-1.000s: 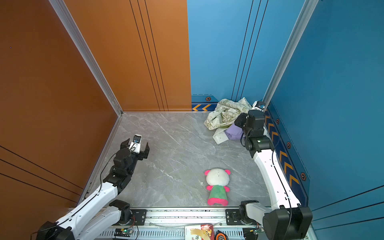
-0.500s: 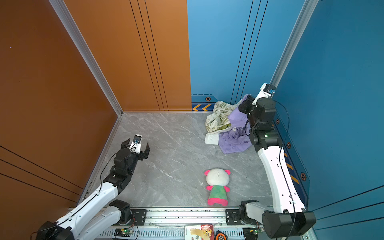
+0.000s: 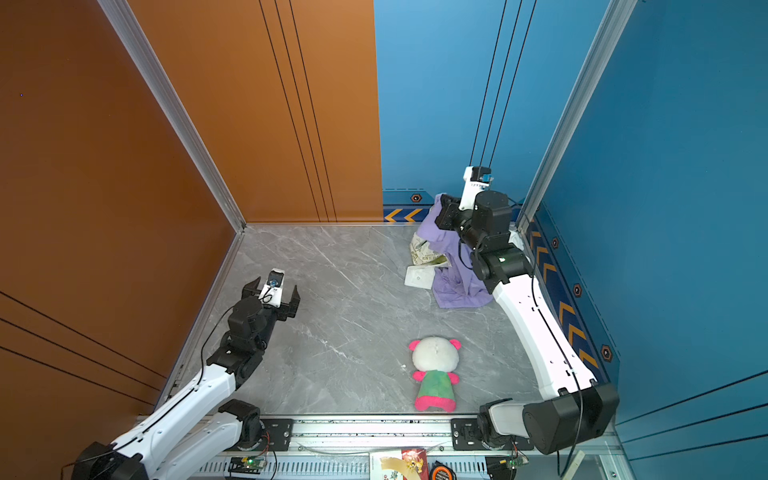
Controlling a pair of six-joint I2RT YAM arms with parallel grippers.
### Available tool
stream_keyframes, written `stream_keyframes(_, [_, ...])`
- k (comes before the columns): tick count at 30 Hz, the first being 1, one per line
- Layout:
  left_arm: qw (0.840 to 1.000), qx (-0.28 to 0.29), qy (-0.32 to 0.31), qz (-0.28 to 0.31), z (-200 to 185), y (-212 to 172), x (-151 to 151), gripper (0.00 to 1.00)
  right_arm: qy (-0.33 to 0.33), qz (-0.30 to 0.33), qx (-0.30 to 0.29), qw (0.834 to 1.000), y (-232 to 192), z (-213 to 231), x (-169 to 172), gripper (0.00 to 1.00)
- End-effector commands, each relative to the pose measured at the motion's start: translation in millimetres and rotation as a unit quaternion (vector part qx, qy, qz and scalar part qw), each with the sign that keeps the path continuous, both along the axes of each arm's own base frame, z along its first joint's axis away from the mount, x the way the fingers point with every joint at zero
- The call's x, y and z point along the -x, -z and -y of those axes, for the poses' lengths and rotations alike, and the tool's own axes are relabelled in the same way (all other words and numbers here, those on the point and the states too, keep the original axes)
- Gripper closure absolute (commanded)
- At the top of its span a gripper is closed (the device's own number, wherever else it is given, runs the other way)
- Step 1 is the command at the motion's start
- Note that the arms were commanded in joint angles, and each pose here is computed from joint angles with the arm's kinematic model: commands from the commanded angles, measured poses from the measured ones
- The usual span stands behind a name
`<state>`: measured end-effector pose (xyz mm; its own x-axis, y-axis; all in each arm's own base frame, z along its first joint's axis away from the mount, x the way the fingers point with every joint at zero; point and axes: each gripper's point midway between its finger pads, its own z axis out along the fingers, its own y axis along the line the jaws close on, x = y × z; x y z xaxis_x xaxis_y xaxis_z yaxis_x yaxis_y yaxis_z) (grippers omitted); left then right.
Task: Pick out a specific cloth from the pile
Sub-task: 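Grasp the purple cloth with the right gripper and drag it out, then regrasp the purple cloth with the right gripper and pull it up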
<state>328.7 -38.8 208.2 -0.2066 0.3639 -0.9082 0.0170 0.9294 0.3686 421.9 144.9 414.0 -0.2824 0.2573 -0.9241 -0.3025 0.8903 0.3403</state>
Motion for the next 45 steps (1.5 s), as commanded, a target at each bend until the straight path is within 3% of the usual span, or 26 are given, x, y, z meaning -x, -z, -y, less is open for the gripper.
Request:
stream_keyframes(1, [1.000, -0.007, -0.002, 0.009, 0.6, -7.5, 0.9, 0.02, -0.089, -0.070, 0.098, 0.989, 58.2, -44.0, 11.3, 0.89])
stream_keyframes(3, [1.000, -0.007, 0.000, 0.008, 1.5, -7.4, 0.7, 0.02, -0.108, -0.107, 0.160, 0.975, 91.4, -55.4, 16.7, 0.67])
stream_keyframes(5, [1.000, -0.009, -0.001, 0.007, 1.3, -6.9, 0.7, 0.02, -0.103, -0.129, 0.200, 0.966, 111.4, -54.1, 20.1, 0.54])
stream_keyframes(11, [1.000, -0.010, 0.001, 0.006, 2.0, -6.3, 0.4, 0.02, -0.052, -0.134, 0.218, 0.965, 121.1, -23.2, 27.8, 0.42])
stream_keyframes(21, [1.000, -0.009, 0.005, 0.008, 3.9, -7.1, 0.9, 0.02, 0.033, -0.202, 0.215, 0.955, 172.8, 40.2, 44.1, 0.38])
stream_keyframes(33, [0.999, -0.008, 0.030, 0.008, 13.8, -6.8, 2.6, 0.02, 0.120, -0.349, 0.163, 0.915, 278.4, 84.8, 64.8, 0.34])
stream_keyframes(37, [0.999, -0.011, 0.031, 0.008, 14.4, -6.5, 2.6, 0.02, 0.164, -0.359, 0.104, 0.913, 292.5, 100.8, 74.6, 0.33])
stream_keyframes(45, [0.999, -0.014, 0.032, 0.008, 15.5, -6.7, 2.8, 0.02, 0.248, -0.318, -0.036, 0.914, 301.4, 126.6, 86.9, 0.33])
